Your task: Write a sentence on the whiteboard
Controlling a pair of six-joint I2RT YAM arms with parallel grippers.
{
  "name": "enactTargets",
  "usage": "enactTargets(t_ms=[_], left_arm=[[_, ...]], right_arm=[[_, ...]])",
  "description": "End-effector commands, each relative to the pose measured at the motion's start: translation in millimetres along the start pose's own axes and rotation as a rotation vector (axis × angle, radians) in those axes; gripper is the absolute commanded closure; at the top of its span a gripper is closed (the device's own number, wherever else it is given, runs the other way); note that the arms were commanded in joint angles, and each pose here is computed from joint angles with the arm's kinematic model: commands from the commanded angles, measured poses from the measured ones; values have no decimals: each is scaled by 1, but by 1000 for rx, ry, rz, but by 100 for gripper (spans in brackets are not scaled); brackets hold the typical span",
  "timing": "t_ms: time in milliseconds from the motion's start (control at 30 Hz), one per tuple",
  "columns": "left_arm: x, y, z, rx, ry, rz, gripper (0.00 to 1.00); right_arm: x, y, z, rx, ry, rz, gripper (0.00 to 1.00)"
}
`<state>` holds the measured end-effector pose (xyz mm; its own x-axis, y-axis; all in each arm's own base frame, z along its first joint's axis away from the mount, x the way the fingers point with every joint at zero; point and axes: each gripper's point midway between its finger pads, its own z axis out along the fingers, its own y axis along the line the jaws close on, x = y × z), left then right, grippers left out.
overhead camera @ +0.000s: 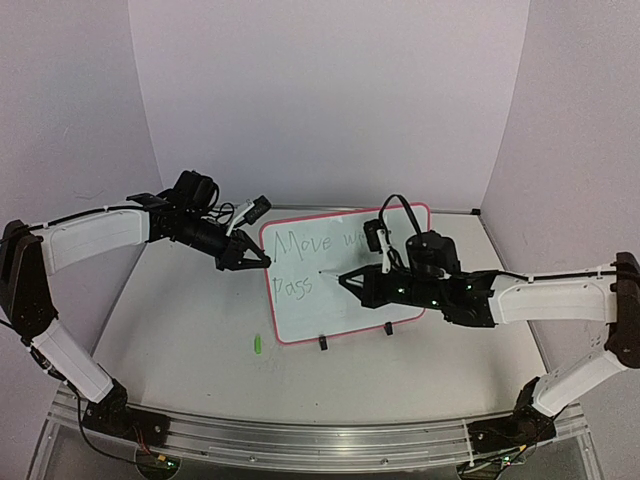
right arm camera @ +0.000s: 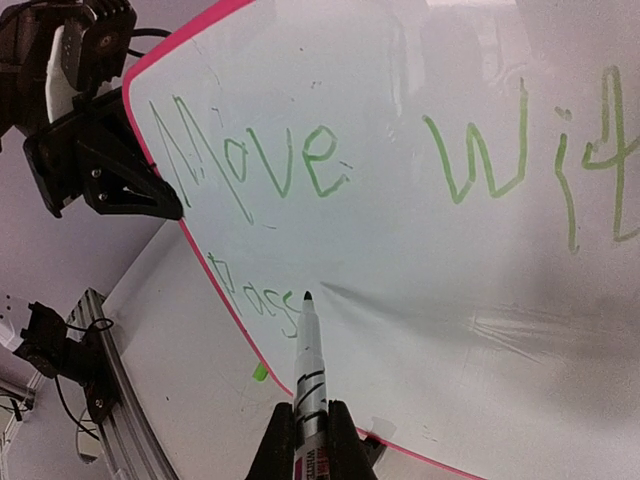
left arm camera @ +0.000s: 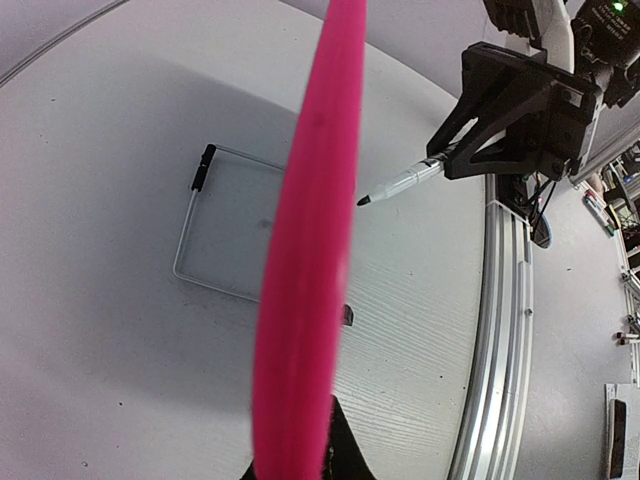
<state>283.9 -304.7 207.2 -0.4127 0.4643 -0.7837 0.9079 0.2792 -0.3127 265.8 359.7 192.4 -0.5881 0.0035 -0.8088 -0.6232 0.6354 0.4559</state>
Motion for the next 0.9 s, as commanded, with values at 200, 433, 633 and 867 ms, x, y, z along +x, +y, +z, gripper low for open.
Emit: enactTargets(t_ms=[200,433,633,867], left_arm=[[12,11,5,-56,47,12,100],[12,10,4,-57,46,13,100],[12,10,5,-53,45,13,100],[11,10,5,-53,43,14,100]], right_arm=[[-5,-7,8,27,-12,-21,100],[4,-15,9,56,3,3,100],[21,-24,9,73,40,32,100],[28,-25,10,66,62,39,100]])
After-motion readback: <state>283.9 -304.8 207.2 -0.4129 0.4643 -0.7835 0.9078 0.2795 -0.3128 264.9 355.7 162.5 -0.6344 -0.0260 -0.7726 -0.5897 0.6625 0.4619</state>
